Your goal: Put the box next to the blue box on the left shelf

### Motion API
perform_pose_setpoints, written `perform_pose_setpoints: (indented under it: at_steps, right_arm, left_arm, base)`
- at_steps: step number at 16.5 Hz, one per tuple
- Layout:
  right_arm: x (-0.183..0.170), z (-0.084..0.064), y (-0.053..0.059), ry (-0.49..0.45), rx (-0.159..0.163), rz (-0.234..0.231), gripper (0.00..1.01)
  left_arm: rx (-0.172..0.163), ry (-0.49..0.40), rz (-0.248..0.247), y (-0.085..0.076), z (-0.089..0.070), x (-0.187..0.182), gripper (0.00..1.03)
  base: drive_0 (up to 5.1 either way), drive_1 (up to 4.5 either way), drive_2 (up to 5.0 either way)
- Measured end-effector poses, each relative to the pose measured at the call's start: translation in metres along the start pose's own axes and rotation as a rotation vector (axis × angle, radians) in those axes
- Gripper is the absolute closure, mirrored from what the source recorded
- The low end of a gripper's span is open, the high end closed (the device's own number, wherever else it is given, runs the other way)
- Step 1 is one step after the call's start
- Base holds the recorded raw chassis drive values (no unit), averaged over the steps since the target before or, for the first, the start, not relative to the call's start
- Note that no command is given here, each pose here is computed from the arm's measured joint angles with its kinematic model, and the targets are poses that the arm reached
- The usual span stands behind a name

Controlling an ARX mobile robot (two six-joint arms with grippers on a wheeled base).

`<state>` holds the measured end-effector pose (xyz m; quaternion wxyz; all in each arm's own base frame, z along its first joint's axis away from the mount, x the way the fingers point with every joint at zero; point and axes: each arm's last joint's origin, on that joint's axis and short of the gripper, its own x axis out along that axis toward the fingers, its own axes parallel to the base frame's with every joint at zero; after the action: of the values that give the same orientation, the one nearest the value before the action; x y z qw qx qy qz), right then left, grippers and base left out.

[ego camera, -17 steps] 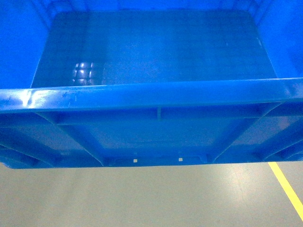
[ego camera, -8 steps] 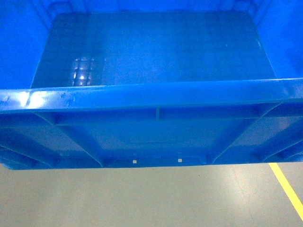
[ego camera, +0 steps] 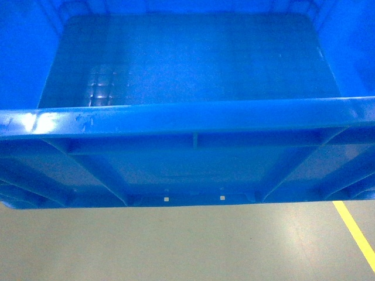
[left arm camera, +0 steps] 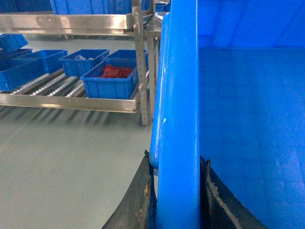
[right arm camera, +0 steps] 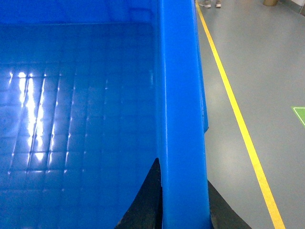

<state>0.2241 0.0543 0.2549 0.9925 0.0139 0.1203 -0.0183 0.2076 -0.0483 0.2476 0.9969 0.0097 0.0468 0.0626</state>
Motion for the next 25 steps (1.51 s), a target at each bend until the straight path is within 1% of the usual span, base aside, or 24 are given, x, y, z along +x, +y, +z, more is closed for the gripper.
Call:
perform_pose_setpoints:
  at_steps: [25]
  right_arm:
    - [0.0000,-0.0002,0.0000,0.002,-0.001,0.000,0.93]
  left_arm:
    - [0.001,0.002,0.000,0.0000,-0.0002,0.0000,0.87]
  base:
    - [0.0,4.13,-4.1]
